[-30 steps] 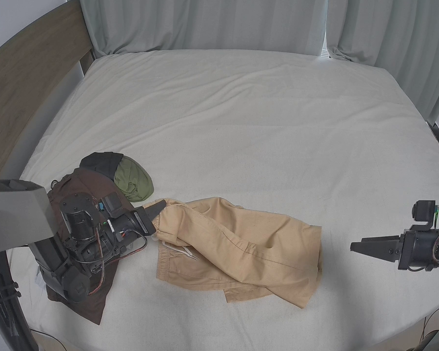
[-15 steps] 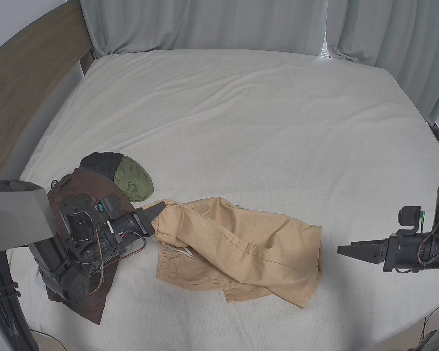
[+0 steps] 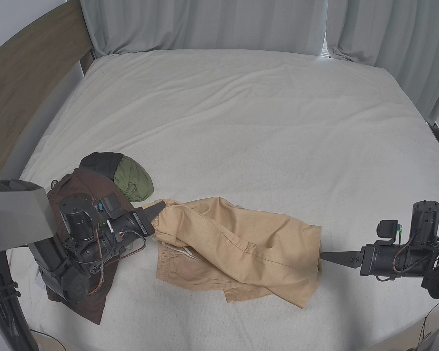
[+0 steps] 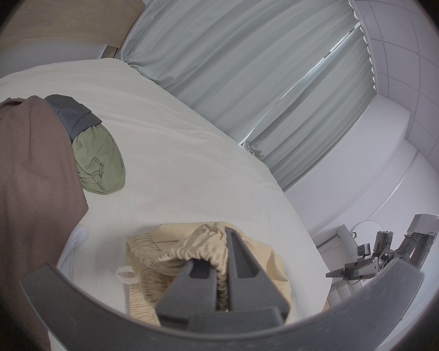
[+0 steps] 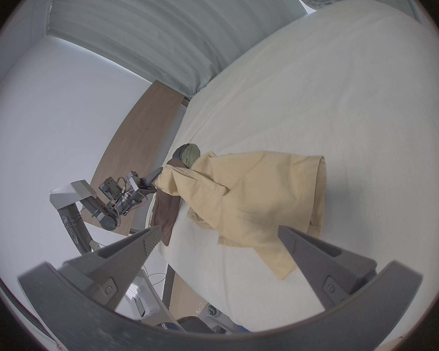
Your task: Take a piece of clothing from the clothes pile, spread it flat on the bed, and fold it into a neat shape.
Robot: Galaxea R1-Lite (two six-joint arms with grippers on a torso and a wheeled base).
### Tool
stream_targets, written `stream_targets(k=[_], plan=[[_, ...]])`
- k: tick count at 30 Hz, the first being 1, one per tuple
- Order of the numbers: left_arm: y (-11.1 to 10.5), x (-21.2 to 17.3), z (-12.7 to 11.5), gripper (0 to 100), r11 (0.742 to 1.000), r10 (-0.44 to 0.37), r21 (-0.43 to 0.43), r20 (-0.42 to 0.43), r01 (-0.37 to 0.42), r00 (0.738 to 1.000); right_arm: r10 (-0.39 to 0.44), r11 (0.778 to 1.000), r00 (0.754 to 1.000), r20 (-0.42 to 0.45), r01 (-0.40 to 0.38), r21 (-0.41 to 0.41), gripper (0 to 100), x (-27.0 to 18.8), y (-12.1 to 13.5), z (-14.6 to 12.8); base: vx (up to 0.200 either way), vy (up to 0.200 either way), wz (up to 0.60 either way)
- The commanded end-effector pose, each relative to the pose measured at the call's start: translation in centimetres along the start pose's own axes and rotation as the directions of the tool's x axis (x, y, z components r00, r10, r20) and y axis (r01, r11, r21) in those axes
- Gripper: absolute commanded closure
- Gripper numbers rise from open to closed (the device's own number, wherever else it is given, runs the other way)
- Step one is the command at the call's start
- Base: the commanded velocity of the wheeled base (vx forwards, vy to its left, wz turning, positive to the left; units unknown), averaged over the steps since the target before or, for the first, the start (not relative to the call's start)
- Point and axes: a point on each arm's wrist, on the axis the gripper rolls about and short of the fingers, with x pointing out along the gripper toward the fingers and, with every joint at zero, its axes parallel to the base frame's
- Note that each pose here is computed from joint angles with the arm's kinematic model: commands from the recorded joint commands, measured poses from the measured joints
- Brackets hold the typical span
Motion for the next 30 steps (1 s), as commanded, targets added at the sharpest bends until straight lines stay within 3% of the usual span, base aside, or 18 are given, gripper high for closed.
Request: stream_targets(k=[1,16,21,30], plan=[[0.0,0.0,0.1,100,1.0,-0.002,0.001,0.004,0.002,1.0,-0.032,0.998,0.997,-0.064,0.035,0.049,0,1.4,-1.5,-1.0,0.0,0.0,0.0],[-0.1,0.1,0.1,100,1.0,-0.006,0.004,0.007,0.006,1.0,-0.055,0.993,0.996,-0.067,0.062,0.098,0,4.3,-5.6,-3.6,0.0,0.0,0.0],[-0.1,0.1,0.2,100,1.0,-0.005,0.004,0.009,0.005,1.0,-0.105,0.989,0.993,-0.048,0.109,0.098,0,5.4,-6.8,-4.4,0.0,0.0,0.0],[-0.1,0.1,0.1,100,1.0,-0.008,0.003,0.008,0.008,1.0,-0.121,0.984,0.991,-0.047,0.127,0.128,0,6.2,-7.3,-4.5,0.0,0.0,0.0]])
